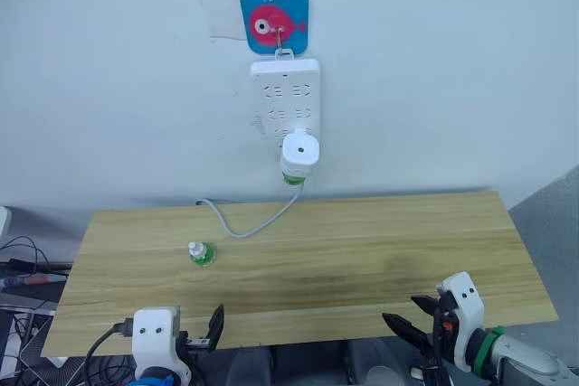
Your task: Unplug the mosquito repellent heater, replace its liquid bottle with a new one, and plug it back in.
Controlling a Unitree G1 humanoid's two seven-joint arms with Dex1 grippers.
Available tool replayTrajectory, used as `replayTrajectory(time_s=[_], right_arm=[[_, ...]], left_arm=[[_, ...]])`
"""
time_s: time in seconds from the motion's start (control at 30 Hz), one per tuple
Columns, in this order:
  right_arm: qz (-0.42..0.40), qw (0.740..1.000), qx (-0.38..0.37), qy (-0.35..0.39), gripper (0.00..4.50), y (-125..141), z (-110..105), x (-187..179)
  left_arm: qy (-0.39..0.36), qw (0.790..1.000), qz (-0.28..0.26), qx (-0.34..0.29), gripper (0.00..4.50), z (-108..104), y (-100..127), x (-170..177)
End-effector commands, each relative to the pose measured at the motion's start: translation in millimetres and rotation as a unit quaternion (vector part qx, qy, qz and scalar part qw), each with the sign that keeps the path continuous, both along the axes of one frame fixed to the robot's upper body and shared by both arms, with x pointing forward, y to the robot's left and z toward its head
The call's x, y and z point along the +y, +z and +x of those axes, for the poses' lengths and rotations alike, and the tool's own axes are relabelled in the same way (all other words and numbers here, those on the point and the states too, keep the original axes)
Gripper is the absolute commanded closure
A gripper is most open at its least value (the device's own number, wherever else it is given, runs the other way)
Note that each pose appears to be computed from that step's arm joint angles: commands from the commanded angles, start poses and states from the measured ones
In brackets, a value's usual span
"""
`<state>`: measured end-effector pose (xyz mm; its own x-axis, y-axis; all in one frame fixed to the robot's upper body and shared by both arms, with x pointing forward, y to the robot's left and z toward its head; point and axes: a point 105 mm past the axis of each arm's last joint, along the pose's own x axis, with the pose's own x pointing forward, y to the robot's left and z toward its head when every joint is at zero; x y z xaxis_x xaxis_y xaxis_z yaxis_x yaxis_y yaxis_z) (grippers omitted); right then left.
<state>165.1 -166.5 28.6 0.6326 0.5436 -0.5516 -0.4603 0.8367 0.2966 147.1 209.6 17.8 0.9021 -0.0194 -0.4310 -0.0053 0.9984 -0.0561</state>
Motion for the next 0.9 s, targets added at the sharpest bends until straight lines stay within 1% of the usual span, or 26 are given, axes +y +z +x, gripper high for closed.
replayTrajectory(time_s=[0.03, 0.2, 0.73, 0.83, 0.9], right_arm=[[0.004, 1.000, -0.011, 0.006, 0.00, 9, 0, 4], [0.005, 1.000, -0.007, 0.006, 0.00, 9, -3, 4], [0.004, 1.000, -0.010, 0.009, 0.00, 15, 1, 9], [0.001, 0.999, -0.016, 0.028, 0.00, 18, 2, 12], [-0.002, 0.999, -0.031, 0.045, 0.00, 25, 8, 15]], left_arm=[[-0.002, 1.000, 0.007, -0.016, 0.03, 2, 7, 1], [0.001, 1.000, -0.003, -0.021, 0.03, 0, 9, 2], [-0.004, 1.000, -0.003, -0.022, 0.03, -1, 11, 0], [-0.016, 0.999, -0.007, -0.028, 0.03, 3, 14, -2], [-0.029, 0.999, -0.012, -0.037, 0.03, 9, 18, -2]])
